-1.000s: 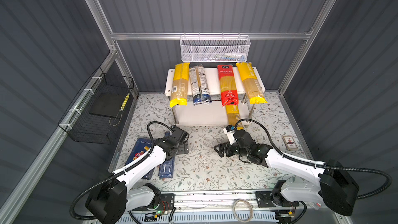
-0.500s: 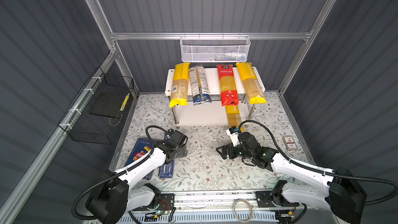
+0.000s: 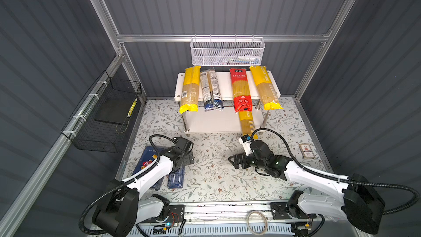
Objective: Arrange pasta packages on shelves
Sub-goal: Move the pasta box to the center of the table.
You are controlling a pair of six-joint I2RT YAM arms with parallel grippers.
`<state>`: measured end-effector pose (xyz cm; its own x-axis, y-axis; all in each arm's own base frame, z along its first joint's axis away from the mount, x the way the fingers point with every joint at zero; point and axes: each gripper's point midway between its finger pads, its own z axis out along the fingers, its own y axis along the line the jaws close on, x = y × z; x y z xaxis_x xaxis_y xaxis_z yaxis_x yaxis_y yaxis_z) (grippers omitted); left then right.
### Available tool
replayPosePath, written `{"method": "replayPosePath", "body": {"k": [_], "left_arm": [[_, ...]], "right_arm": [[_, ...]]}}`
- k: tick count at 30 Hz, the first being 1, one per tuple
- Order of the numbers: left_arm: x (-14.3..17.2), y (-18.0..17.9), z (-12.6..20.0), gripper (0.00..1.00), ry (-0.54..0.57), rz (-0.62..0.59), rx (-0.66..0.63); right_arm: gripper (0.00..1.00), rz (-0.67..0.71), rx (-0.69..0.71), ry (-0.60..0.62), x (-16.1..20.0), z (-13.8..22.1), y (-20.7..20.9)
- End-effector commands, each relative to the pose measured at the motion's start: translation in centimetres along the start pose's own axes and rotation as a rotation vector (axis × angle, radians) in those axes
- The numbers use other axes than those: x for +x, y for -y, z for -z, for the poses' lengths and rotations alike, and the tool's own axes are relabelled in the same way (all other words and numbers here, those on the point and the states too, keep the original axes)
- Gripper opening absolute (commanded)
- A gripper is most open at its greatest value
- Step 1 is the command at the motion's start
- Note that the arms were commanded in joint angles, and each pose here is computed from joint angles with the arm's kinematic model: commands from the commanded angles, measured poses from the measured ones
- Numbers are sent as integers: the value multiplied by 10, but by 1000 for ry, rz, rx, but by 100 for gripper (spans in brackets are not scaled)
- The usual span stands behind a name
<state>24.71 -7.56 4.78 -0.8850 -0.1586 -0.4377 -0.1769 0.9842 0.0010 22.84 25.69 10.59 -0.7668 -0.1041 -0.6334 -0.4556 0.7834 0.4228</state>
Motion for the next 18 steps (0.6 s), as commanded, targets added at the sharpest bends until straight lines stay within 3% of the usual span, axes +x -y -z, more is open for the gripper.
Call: {"method": "replayPosePath", "body": {"k": [1, 7, 14, 18], "left_arm": [[5, -2, -6, 100, -22, -24, -20], [24, 18, -14, 100, -96, 1, 102], [33, 34, 0, 100, -86, 37, 212], [41, 64, 6, 100, -109, 60, 319]], "right_arm": [[99, 4, -29, 8, -10, -3, -10], [99, 6, -19, -7, -9, -7, -10], [99, 15, -3, 5, -8, -1, -8], [99, 13, 1, -9, -5, -4, -7]]}}
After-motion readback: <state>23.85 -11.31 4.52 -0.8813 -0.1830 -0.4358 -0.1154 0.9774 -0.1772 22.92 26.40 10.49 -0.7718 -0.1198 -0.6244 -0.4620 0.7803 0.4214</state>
